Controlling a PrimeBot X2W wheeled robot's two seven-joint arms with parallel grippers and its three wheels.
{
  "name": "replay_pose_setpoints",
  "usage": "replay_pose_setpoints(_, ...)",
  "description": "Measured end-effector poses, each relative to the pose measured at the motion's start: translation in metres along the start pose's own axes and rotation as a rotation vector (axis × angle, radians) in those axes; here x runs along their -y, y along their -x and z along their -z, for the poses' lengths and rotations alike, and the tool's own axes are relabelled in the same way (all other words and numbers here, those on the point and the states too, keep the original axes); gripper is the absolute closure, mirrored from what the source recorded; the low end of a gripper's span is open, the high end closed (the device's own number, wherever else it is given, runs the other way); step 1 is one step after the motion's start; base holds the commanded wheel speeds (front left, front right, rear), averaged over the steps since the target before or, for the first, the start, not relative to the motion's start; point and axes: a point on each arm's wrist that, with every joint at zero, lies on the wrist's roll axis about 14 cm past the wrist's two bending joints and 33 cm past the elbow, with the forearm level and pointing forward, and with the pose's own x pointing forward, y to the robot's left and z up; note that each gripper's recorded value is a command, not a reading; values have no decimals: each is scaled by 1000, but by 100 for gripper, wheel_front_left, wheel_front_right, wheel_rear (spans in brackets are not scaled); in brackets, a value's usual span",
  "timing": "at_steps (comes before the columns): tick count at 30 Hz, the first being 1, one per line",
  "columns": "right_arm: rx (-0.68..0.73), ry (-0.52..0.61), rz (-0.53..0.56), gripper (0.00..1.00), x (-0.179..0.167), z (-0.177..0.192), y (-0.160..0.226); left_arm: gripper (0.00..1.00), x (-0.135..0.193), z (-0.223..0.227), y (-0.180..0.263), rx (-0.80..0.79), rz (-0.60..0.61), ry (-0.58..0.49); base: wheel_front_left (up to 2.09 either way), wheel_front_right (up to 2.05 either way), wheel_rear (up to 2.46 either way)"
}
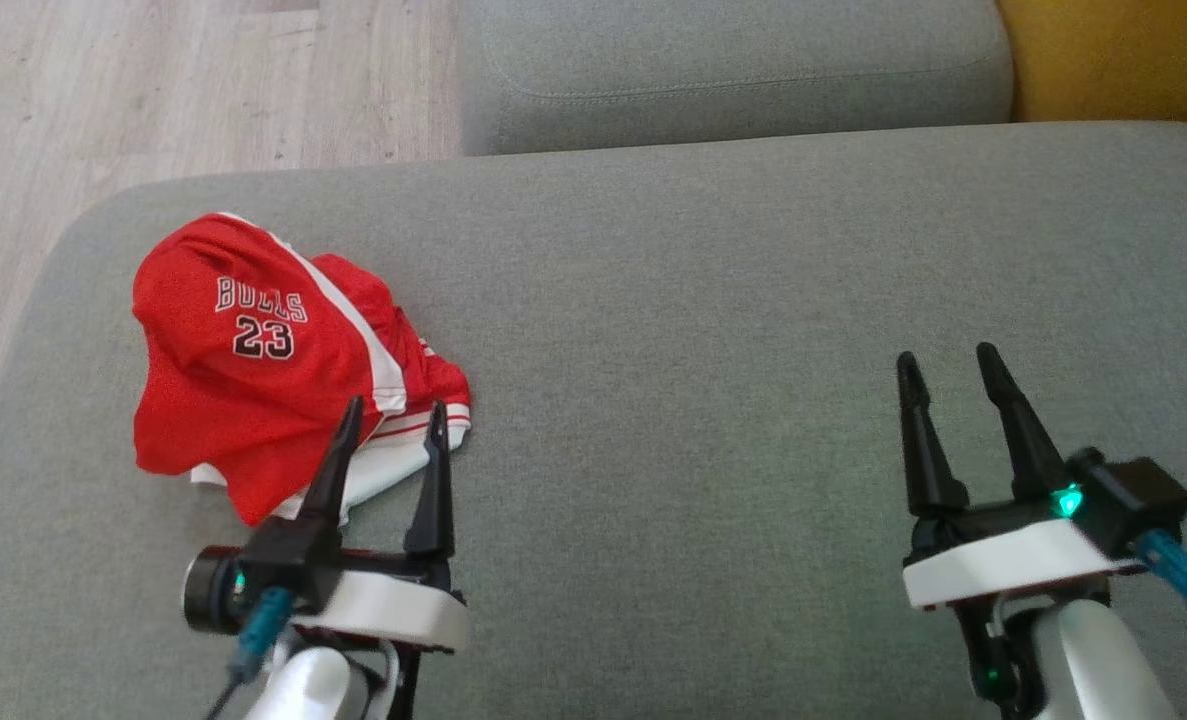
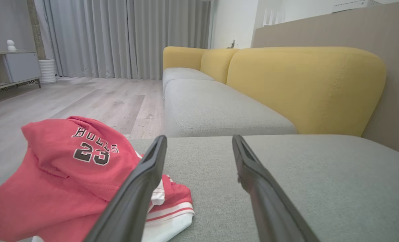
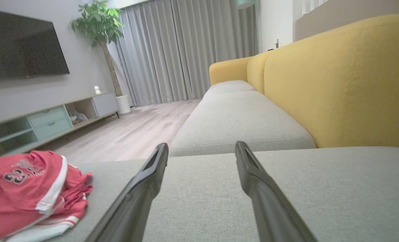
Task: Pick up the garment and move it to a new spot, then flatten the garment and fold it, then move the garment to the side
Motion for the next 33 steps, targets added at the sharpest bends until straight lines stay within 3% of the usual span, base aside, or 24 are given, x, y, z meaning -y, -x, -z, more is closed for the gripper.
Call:
replay_pose_setpoints(3, 19, -84, 21, 0, 4, -2, 0, 0, -1, -6, -1, 21, 6, 47, 0, 0, 0)
replay_pose_setpoints(11, 12, -132, 32, 0, 5, 6, 3, 0, 1, -12, 3, 62, 33, 124, 0, 0, 0)
replay_pose_setpoints(21, -83, -133, 30, 0, 0, 39, 15, 0, 9, 26, 14, -26, 84, 62, 0, 0, 0)
replay_pose_setpoints(27, -83, -60, -1, 0, -6, 41, 16, 0, 15, 33, 16, -32, 119, -12, 0, 0, 0)
replay_pose_setpoints(33, -78, -57, -5, 0, -7, 39, 15, 0, 13, 30, 16, -20, 115, -9, 0, 0, 0)
